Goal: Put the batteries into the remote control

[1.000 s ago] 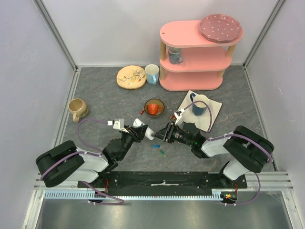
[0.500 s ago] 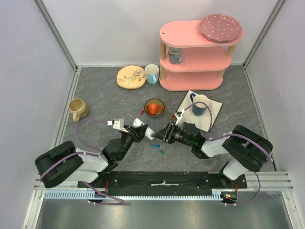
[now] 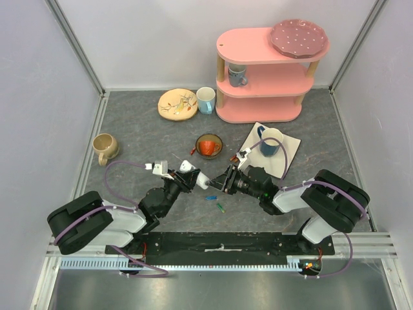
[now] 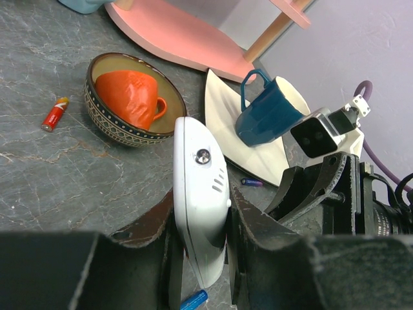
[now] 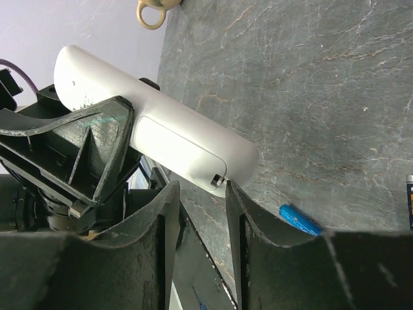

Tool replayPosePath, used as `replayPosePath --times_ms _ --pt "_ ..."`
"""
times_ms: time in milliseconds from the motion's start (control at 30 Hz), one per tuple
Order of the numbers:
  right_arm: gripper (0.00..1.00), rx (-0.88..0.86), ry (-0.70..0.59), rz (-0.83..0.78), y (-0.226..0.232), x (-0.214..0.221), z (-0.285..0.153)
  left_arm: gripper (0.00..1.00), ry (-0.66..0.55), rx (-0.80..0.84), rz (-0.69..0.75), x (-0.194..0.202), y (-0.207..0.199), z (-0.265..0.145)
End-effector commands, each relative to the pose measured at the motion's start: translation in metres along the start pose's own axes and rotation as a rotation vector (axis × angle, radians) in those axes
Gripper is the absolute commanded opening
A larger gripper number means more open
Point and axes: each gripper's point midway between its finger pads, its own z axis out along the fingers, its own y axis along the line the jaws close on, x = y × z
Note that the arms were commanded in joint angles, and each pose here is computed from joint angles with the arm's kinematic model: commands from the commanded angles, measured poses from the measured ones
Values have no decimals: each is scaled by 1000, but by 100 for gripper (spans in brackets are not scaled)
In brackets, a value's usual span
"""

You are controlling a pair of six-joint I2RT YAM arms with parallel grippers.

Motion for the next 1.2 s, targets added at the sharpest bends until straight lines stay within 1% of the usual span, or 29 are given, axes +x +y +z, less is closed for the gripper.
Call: replayPosePath --times_ms 0,433,867,1167 --pt "42 -69 -35 -12 18 -10 1 2 -146 154 -111 -40 -36 -5" --pt "38 -73 -25 -4 17 -8 3 2 -135 186 -126 -39 -43 -4" --pt "20 -98 -21 9 21 -7 5 2 -123 200 -128 -36 -45 -5" --pt "15 -108 -18 3 24 -8 6 2 -120 203 -117 -36 -45 -5"
